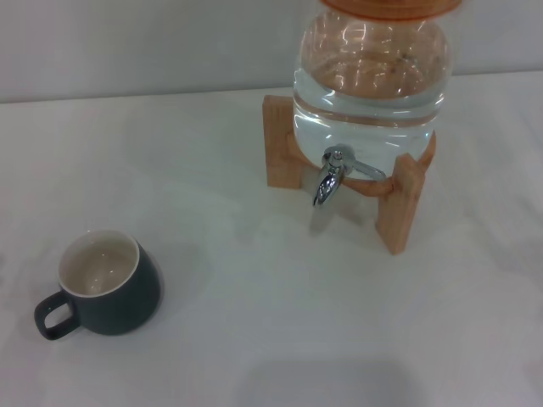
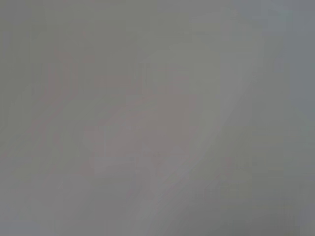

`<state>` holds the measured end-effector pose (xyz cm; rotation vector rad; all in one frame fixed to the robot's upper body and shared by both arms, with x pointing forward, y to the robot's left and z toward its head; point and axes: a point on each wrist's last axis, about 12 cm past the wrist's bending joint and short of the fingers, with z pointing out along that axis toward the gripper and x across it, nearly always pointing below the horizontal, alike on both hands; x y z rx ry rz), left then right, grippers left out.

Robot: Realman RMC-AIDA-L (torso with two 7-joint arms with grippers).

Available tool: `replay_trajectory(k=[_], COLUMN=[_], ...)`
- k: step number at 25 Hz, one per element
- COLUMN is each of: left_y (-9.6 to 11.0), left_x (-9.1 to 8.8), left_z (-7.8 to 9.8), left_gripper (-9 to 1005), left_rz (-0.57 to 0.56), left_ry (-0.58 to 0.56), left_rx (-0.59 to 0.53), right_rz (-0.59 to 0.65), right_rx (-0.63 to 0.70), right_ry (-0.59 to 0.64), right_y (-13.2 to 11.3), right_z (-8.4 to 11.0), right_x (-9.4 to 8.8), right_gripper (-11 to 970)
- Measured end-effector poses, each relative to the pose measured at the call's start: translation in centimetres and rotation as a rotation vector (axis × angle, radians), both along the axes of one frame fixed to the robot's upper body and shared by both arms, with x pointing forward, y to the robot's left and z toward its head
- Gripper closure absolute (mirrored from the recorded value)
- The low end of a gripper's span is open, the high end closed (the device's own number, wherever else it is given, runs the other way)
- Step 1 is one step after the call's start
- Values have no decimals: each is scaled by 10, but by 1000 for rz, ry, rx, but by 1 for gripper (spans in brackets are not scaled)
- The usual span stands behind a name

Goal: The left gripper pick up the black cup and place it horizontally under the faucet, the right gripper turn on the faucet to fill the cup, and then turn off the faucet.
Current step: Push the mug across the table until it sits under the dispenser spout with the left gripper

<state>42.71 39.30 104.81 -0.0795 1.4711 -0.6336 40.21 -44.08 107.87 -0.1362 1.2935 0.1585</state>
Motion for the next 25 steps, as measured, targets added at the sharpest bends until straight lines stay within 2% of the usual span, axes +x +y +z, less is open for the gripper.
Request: replay_trajectory(k=[6,14,20,25], left_y=[5,2,-9,-14], left_x=[-8,-10,-14,-30], left_z=[0,-2,-5,-15], left_gripper=[119,122,125,126], left_rz=[-17,-22,-183,-194], left_ry=[15,14,74,148], left_rx=[24,37,82,125], right_rz=[-9,-16,-27,-30], right_rx=[-2,-2,-18,-39], right_ry=[-2,-4,-13,-20], right_y=[-2,-4,-8,-11], right_z=[1,1,4,9], right_x=[-2,-3,-5,-2], right_gripper=[147,147,147,147])
